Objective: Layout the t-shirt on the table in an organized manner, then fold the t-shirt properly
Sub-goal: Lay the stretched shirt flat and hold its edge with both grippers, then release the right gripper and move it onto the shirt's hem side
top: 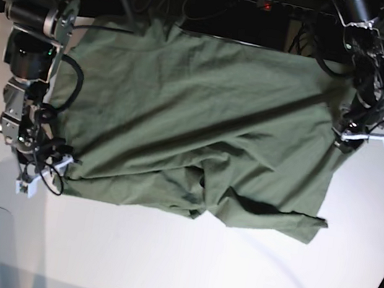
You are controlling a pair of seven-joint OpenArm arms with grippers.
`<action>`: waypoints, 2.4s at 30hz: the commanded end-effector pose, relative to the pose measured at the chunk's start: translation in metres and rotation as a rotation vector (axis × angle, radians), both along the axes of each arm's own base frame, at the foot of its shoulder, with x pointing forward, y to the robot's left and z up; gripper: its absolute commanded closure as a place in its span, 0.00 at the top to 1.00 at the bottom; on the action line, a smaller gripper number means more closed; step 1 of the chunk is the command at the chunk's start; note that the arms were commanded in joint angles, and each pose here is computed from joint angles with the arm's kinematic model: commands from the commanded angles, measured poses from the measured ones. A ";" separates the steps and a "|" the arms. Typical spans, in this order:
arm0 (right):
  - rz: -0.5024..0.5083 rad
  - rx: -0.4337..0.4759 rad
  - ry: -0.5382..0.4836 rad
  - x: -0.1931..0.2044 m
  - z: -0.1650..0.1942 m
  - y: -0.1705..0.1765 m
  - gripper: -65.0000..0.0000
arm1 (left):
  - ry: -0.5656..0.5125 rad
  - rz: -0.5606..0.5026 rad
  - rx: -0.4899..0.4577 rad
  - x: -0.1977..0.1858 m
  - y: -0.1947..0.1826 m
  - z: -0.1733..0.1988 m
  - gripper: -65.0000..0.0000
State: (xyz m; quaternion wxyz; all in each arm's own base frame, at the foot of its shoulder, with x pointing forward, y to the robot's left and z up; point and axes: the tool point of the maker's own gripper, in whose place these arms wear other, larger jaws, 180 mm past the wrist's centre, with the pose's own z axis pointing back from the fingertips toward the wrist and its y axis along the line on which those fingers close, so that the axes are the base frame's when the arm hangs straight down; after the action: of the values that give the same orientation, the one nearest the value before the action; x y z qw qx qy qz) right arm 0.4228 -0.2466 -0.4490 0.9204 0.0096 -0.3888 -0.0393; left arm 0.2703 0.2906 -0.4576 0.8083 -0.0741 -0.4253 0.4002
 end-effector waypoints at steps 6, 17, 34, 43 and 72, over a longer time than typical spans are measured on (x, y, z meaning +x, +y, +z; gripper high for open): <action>-0.023 -0.012 -0.085 0.011 0.013 -0.017 0.14 | 0.020 0.063 0.017 -0.020 0.029 -0.006 0.53; -0.150 -0.067 -0.166 -0.012 0.038 -0.076 0.00 | 0.040 0.124 0.016 -0.038 0.046 -0.011 0.53; -0.186 -0.189 -0.306 -0.041 0.090 -0.105 0.42 | 0.015 0.118 -0.017 -0.024 0.032 -0.010 0.53; -0.193 -0.183 -0.307 -0.031 0.098 -0.107 0.68 | 0.009 0.116 -0.017 -0.022 0.031 -0.008 0.53; 0.198 -0.081 -0.207 -0.045 0.064 0.014 0.69 | 0.009 0.115 -0.019 -0.022 0.030 -0.008 0.53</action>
State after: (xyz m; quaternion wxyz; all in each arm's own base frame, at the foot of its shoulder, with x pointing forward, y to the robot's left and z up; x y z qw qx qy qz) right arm 0.3659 -0.2337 -0.4030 0.8894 0.0101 -0.4524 0.0655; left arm 0.2498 0.3194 -0.4655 0.7799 -0.0593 -0.4296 0.4514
